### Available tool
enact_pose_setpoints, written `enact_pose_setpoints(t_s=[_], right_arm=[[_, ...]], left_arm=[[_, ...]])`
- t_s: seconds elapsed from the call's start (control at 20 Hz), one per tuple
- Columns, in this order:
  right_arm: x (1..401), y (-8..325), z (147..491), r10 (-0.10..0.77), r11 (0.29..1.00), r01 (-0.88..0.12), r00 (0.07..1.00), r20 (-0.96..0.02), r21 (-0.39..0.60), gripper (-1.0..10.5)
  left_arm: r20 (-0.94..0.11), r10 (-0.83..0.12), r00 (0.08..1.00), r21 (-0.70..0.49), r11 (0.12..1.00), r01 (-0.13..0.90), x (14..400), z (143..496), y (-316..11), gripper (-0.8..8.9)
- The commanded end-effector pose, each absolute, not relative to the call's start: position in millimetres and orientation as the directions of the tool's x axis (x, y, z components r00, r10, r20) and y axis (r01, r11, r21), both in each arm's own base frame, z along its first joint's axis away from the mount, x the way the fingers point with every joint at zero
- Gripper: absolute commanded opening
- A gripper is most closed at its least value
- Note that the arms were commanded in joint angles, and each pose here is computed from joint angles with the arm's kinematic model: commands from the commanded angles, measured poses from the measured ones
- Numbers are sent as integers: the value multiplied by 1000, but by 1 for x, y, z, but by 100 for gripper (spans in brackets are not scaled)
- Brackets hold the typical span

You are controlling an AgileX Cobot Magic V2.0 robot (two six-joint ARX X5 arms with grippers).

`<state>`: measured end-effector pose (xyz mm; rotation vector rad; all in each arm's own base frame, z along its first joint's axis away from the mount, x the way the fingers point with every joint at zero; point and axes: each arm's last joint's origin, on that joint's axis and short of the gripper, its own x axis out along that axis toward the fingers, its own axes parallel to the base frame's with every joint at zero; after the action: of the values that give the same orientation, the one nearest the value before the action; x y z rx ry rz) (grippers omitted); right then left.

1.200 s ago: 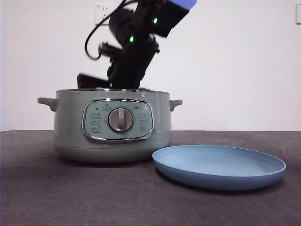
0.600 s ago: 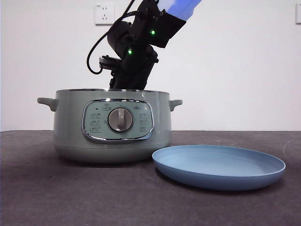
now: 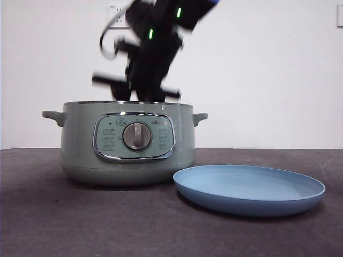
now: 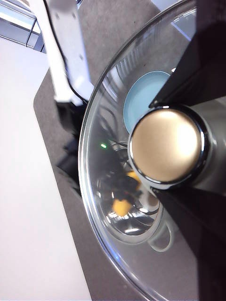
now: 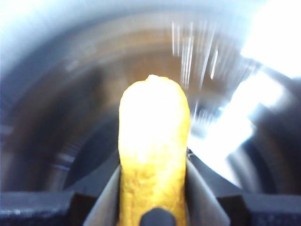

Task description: Take the corn out from the steamer,put the corn on the plate,close the lid

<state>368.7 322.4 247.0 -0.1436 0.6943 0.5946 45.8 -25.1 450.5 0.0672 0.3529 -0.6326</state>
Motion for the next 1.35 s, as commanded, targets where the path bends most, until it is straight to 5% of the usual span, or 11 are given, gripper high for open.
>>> enact_pose_setpoints(t_s=[0.05, 0.35, 0.65, 0.95, 1.35], right_arm=[[352, 311, 296, 504, 812, -582, 652, -567, 52, -12], [292, 247, 388, 433, 814, -577, 679, -593, -65, -12], [264, 198, 412, 370, 833, -547, 665, -649, -86, -13], [248, 156, 343, 306, 883, -467, 655, -690, -52, -13], [252, 125, 224, 371, 898, -425, 583, -723, 119, -13]], left_arm=[[-260, -584, 769, -27, 801, 599, 42, 460, -24, -9], [-249, -585, 772, -23, 800, 600, 42, 461, -24, -9], [-249, -585, 772, -23, 800, 600, 42, 461, -24, -9], [-249, -586, 771, -23, 800, 600, 42, 461, -24, -9], [-260, -583, 769, -27, 801, 598, 42, 460, -24, -9]])
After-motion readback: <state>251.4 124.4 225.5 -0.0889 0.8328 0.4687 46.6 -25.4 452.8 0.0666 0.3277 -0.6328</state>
